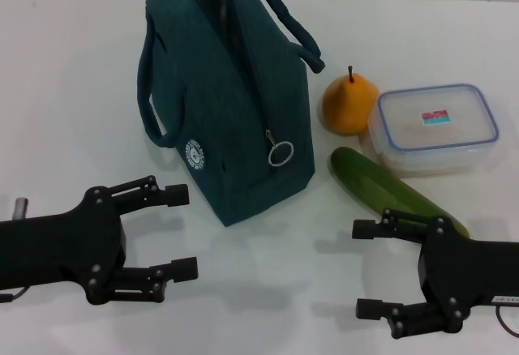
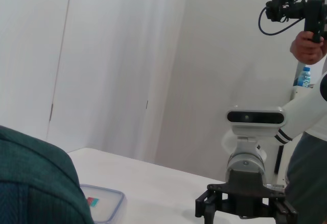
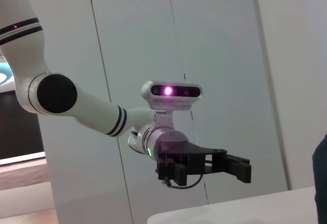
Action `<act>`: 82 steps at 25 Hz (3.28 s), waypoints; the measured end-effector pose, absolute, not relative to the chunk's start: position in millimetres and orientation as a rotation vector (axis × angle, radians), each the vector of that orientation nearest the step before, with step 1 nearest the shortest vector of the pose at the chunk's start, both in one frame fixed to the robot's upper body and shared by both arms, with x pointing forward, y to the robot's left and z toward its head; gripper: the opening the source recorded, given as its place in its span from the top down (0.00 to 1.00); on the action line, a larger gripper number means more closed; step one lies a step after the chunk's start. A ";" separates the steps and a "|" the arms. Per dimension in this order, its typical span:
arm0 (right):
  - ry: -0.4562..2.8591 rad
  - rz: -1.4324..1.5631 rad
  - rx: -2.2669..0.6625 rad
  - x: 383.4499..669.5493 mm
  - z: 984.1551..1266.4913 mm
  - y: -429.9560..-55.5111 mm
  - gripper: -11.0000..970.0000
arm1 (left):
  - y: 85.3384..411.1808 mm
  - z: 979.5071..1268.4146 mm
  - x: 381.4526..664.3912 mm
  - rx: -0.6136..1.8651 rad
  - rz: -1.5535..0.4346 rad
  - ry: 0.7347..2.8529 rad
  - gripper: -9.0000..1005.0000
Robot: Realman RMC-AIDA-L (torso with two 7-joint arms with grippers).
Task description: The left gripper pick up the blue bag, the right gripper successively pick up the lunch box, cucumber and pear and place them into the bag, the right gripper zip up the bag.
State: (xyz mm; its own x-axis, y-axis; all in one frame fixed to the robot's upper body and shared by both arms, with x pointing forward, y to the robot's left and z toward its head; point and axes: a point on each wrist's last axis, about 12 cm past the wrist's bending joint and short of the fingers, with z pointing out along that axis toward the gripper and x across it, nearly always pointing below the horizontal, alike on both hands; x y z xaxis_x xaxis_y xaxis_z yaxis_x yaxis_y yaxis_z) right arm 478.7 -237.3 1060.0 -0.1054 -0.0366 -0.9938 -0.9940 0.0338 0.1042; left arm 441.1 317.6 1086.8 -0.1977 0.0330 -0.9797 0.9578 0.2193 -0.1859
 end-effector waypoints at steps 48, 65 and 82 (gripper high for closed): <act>1.323 1.066 -1.023 486.1 1069.5 -268.9 0.10 | 353.5 1196.5 577.0 0.111 -1.080 2.157 0.12; 1.305 0.966 -0.928 487.8 1079.7 -297.4 0.10 | 289.7 1216.2 598.2 0.210 -0.906 2.424 0.13; 1.304 0.937 -0.951 495.2 1085.2 -301.4 0.10 | 278.0 1199.8 591.3 0.289 -0.874 2.509 0.18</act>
